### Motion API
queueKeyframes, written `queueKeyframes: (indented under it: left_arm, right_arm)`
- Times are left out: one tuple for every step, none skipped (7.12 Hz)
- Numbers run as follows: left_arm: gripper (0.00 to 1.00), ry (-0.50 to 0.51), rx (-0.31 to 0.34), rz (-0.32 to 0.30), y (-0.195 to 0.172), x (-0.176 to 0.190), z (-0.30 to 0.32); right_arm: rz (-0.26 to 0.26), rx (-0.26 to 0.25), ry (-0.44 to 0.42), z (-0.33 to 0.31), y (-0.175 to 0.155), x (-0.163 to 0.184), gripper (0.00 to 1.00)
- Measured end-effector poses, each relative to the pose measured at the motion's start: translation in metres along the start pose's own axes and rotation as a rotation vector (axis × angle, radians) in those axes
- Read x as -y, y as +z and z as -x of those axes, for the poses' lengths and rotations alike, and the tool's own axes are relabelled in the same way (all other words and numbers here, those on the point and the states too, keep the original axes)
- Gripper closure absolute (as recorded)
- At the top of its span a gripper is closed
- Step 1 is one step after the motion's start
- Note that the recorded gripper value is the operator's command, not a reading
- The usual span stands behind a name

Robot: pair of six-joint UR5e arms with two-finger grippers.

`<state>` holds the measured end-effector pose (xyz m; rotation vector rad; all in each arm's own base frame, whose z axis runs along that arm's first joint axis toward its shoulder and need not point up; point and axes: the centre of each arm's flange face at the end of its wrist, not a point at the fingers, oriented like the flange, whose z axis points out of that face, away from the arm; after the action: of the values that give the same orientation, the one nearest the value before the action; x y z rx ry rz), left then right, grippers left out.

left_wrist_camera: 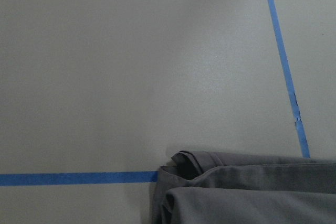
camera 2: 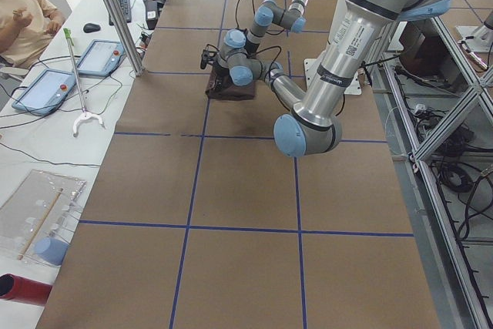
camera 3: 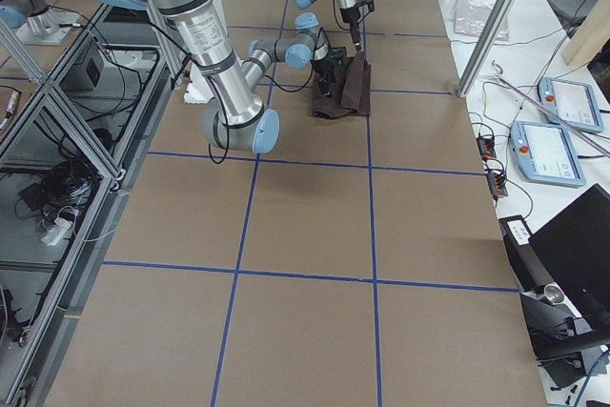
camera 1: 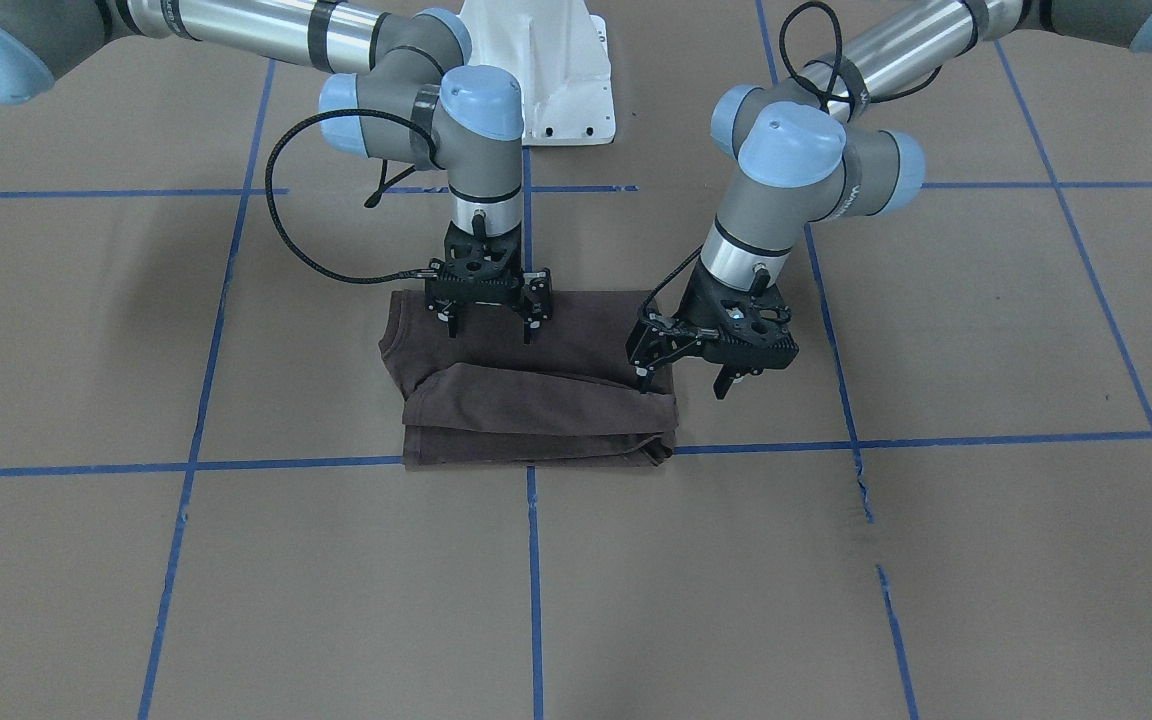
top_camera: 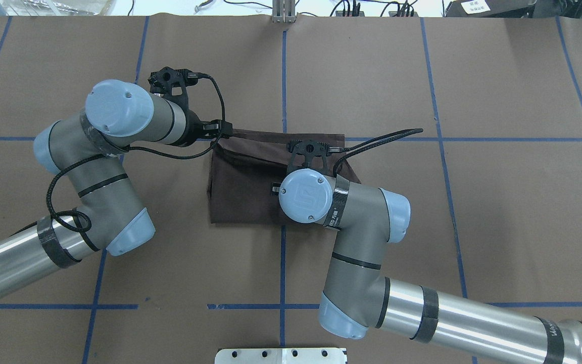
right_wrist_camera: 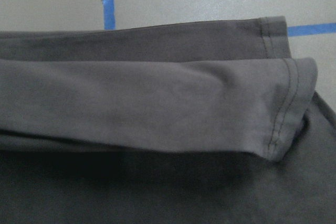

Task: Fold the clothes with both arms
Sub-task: 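Lay the folded edge onto the far half and open both grippers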

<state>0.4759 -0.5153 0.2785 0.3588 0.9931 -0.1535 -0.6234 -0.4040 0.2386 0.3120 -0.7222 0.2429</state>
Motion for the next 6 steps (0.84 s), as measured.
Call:
queueKeyframes:
  left_arm:
    - [0.0, 0.0, 0.0, 0.0, 0.0, 0.0, 0.0]
    - [0.0, 0.0, 0.0, 0.0, 0.0, 0.0, 0.0]
    - [0.0, 0.001, 0.0, 0.0, 0.0, 0.0, 0.0]
    - [0.0, 0.001, 0.0, 0.0, 0.0, 0.0, 0.0]
    - [0.0, 0.001, -0.001, 0.0, 0.0, 0.0, -0.001]
    - [0.0, 0.002, -0.002, 0.0, -0.001, 0.0, -0.001]
  right_arm:
    - [-0.009, -0.015, -0.028, -0.003, 0.006, 0.005, 0.0]
    - [-0.022, -0.028, -0.039, -0.006, 0.009, 0.02, 0.0]
    - [-0.036, -0.047, -0.042, -0.008, 0.016, 0.038, 0.0]
    - [-0.049, -0.074, -0.034, -0.01, 0.026, 0.06, 0.0]
    - [-0.059, -0.106, -0.019, -0.013, 0.036, 0.089, 0.0]
    - [-0.064, -0.133, -0.005, -0.021, 0.043, 0.124, 0.0]
